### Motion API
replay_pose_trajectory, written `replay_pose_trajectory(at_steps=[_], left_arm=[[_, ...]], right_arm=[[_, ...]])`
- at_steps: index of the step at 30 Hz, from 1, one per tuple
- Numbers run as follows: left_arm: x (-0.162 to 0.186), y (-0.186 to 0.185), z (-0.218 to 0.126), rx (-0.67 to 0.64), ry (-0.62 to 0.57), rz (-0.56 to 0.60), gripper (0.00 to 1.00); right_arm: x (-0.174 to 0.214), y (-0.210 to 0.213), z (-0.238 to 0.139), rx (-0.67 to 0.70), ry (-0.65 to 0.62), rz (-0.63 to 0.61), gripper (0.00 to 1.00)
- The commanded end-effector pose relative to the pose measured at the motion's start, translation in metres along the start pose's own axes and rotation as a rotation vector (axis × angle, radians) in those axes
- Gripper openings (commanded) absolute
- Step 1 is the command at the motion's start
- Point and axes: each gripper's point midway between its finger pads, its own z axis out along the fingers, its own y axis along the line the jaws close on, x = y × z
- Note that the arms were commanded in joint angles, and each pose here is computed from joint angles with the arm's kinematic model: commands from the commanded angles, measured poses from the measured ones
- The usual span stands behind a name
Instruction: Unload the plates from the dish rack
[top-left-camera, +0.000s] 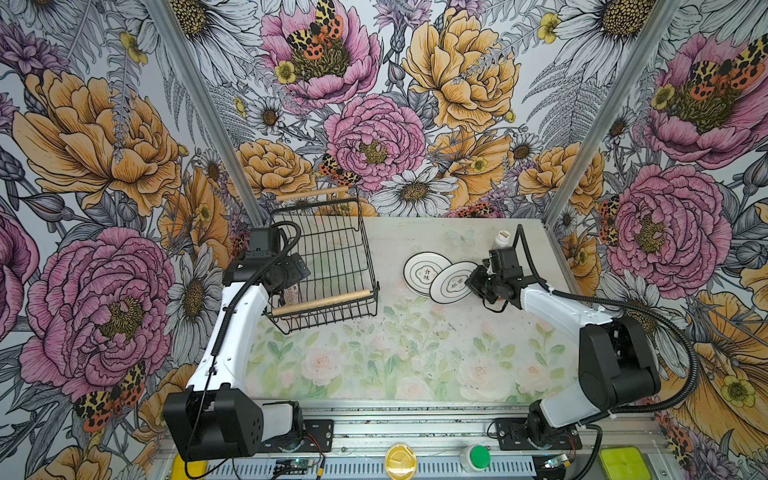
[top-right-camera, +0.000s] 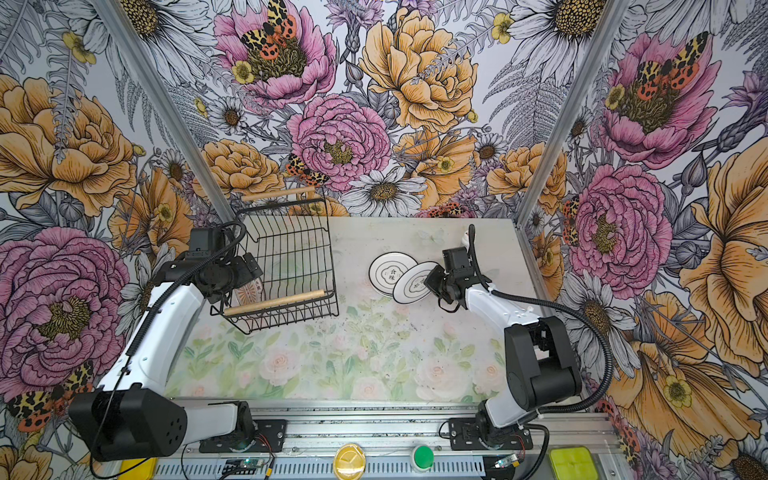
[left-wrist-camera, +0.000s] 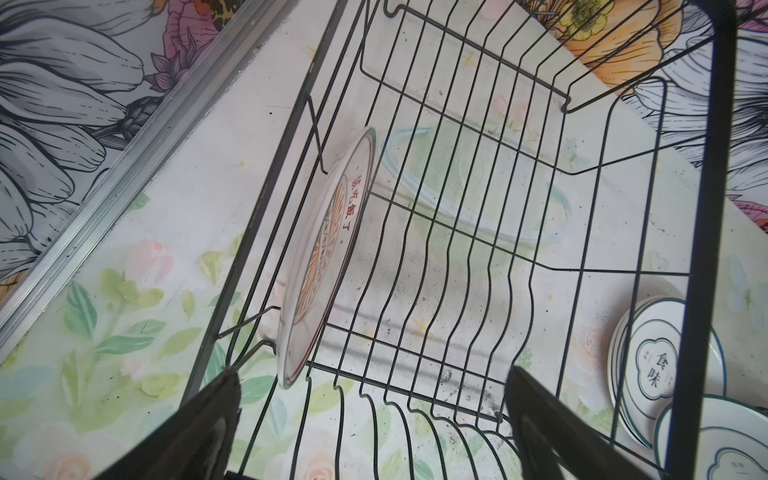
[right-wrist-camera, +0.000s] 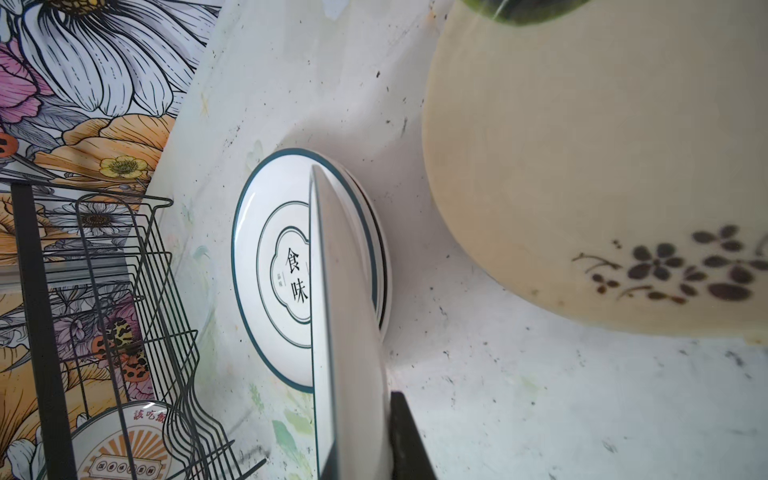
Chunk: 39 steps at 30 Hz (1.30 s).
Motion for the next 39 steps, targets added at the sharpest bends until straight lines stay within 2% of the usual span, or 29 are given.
replay_pose_trajectory(at_steps=[1, 14, 22, 27, 33, 39], left_arm=[[-0.015, 0.0, -0.01, 0.002, -0.048, 0.009, 0.99], [-0.015, -0.004, -0.002, 0.007, -0.029, 0.011, 0.99], [-0.015, -0.005, 0.002, 0.011, -0.02, 0.017, 0.99], [-0.015, -0.007, 0.003, 0.018, -0.02, 0.019, 0.99], [-0.015, -0.008, 0.004, 0.024, -0.018, 0.019, 0.99], [-0.015, -0.009, 0.004, 0.028, -0.018, 0.022, 0.99]], right_arm=[[-0.019, 0.037, 0.002, -0.111, -0.042, 0.019, 0.0], [-0.023, 0.047, 0.035, -0.117, 0.007, 0.041, 0.0], [-0.01, 0.045, 0.055, -0.094, 0.057, 0.032, 0.01], [-0.001, 0.04, 0.062, -0.076, 0.083, 0.024, 0.16], [0.003, 0.038, 0.062, -0.061, 0.089, 0.009, 0.3], [0.003, 0.04, 0.06, -0.051, 0.092, -0.011, 0.39]])
